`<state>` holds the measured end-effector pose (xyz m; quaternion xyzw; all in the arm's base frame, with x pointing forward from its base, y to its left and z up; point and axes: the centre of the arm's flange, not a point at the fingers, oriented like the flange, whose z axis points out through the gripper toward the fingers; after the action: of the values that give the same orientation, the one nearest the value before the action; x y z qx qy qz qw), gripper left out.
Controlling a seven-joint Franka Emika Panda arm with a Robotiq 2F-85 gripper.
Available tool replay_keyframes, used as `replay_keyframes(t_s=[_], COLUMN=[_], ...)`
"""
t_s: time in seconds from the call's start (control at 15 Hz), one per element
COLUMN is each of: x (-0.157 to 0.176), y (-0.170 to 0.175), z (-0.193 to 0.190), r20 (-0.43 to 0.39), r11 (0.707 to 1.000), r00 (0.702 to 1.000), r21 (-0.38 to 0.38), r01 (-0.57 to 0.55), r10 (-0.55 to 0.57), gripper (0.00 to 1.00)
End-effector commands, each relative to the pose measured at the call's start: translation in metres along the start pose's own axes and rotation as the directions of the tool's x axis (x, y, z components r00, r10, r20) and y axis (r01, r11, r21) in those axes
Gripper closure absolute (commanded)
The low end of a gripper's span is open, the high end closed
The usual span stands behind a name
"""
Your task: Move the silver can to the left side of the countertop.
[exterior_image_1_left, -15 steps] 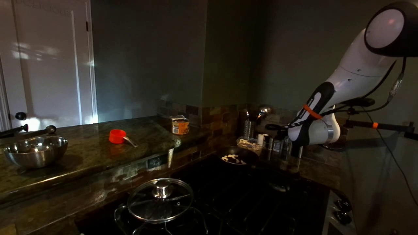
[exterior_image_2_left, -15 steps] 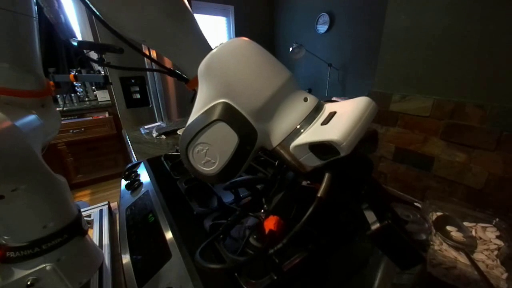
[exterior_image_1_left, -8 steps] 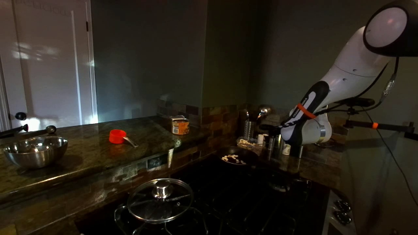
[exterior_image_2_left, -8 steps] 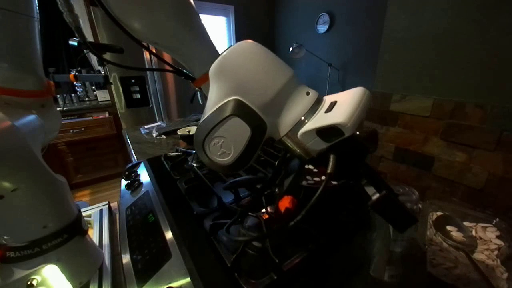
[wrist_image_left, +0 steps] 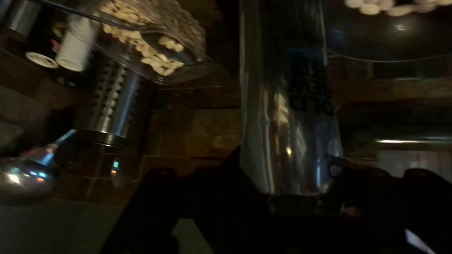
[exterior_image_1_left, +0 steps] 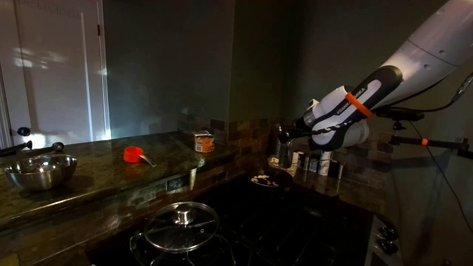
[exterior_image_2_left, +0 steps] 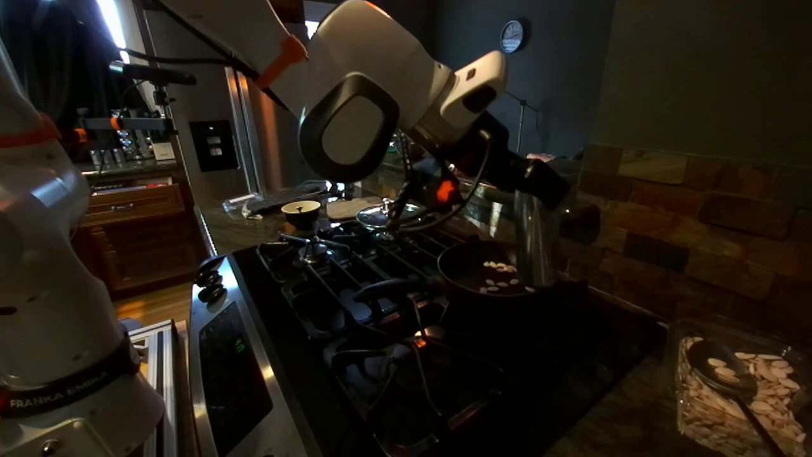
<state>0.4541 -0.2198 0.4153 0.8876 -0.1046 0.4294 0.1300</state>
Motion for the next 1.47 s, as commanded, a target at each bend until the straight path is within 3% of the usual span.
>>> replay_keyframes(t_s=[0.0, 0.27, 0.6, 0.67, 0.87, 1.2, 1.27, 1.4], x=[0.01, -0.012, -0.055, -0.042, -0.038, -0.038, -0.035, -0.022], y=[-0.052, -0.118, -0.17, -0.174, -0.184, -0.182, -0.197, -0.231], z=[-0.056, -0.093, -0.133, -0.105, -0.117, -0.116, -0.114, -0.123], r20=[0.031, 0.088, 0.154, 0.158, 0.157, 0.153, 0.108, 0.013], r11=[0.981, 0.921, 0.792, 0.84, 0.803, 0.798, 0.765, 0.701], r00=[0.994, 0.971, 0.891, 0.913, 0.895, 0.894, 0.886, 0.861], r21=[0.17, 0.345, 0.54, 0.474, 0.526, 0.53, 0.558, 0.587], r01=[0.097, 0.181, 0.287, 0.265, 0.282, 0.286, 0.322, 0.405], r10=[-0.104, -0.224, -0.427, -0.377, -0.417, -0.422, -0.452, -0.508], gripper=[0.77, 0.77, 0.77, 0.52, 0.52, 0.52, 0.77, 0.77])
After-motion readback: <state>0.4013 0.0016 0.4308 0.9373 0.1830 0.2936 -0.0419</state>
